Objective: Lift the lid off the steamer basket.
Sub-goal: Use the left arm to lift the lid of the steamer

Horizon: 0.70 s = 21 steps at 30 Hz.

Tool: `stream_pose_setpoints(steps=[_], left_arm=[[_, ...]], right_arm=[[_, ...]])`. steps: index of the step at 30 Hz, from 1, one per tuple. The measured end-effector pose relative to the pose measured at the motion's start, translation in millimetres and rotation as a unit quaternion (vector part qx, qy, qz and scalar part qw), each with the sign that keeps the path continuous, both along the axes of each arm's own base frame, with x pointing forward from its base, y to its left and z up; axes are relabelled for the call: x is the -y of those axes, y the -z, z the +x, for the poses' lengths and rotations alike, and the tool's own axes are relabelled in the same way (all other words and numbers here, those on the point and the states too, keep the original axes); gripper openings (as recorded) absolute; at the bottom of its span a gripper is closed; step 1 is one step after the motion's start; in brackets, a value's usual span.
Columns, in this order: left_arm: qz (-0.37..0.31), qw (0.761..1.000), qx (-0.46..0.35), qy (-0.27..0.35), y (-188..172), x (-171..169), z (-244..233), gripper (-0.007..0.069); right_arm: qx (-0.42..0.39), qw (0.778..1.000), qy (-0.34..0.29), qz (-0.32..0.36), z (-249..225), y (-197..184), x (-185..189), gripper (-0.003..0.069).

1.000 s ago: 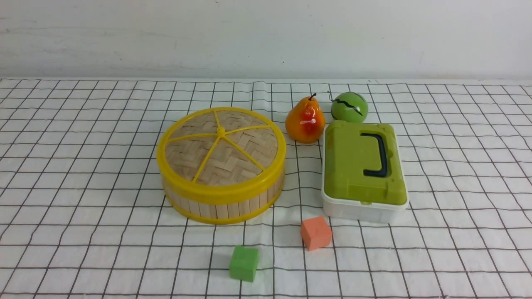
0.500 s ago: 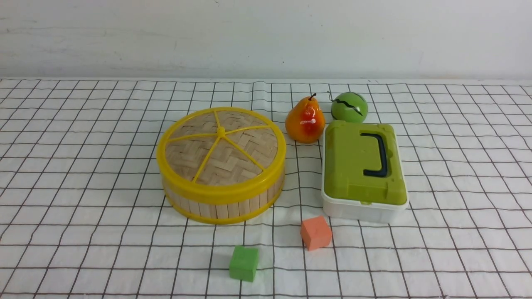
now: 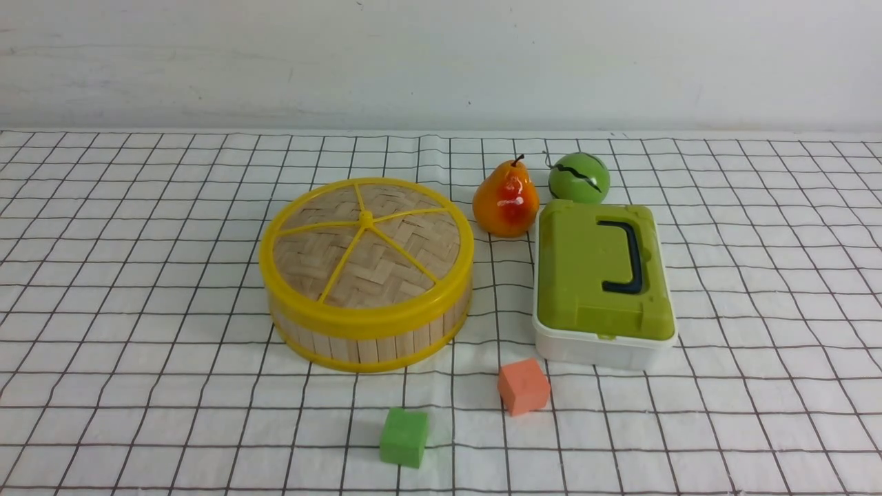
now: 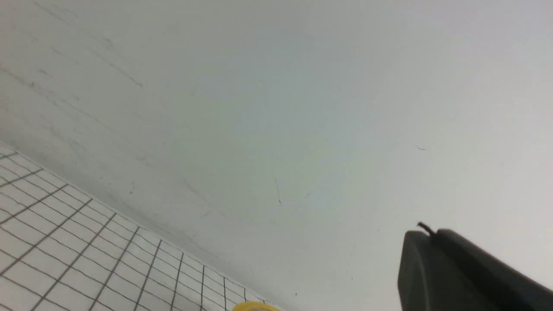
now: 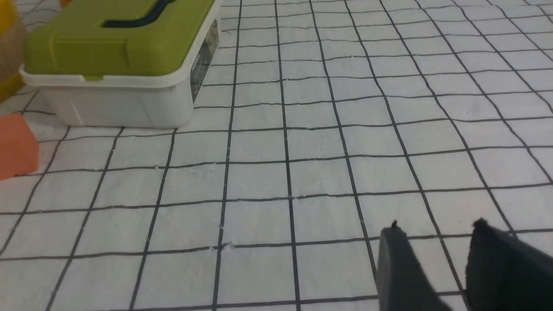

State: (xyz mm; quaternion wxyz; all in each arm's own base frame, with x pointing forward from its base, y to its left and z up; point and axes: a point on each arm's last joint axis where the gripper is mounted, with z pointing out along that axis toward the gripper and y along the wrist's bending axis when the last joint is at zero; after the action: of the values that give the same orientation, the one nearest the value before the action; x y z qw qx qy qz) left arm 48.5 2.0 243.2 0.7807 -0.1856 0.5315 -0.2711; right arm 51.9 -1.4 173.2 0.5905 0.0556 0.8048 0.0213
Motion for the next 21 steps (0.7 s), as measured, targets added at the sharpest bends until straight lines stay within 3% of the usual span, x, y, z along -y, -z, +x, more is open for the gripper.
stream_pose_setpoints(steps=[7,10,11,15,16,21], left_arm=[[0.072,0.997,-0.04,0.003,-60.6,4.1,-10.6,-0.0013],[0.115,0.986,-0.125,-0.002,-82.5,4.5,1.4,-0.0013],[0.146,0.966,-0.214,-0.007,-83.9,3.5,19.7,-0.0013],[0.16,0.923,-0.349,-0.003,-69.6,2.5,53.3,-0.0013],[0.144,0.902,-0.407,0.009,-61.6,4.1,70.6,-0.0013],[0.094,0.868,-0.481,0.086,-55.0,19.9,109.2,-0.0013]], right_arm=[[0.0,1.0,0.0,0.0,0.0,0.0,0.0,0.0239],[0.0,1.0,0.0,0.0,0.0,0.0,0.0,0.0239],[0.0,1.0,0.0,0.0,0.0,0.0,0.0,0.0239],[0.0,1.0,0.0,0.0,0.0,0.0,0.0,0.0239],[0.0,1.0,0.0,0.0,0.0,0.0,0.0,0.0239],[0.0,1.0,0.0,0.0,0.0,0.0,0.0,0.0239]])
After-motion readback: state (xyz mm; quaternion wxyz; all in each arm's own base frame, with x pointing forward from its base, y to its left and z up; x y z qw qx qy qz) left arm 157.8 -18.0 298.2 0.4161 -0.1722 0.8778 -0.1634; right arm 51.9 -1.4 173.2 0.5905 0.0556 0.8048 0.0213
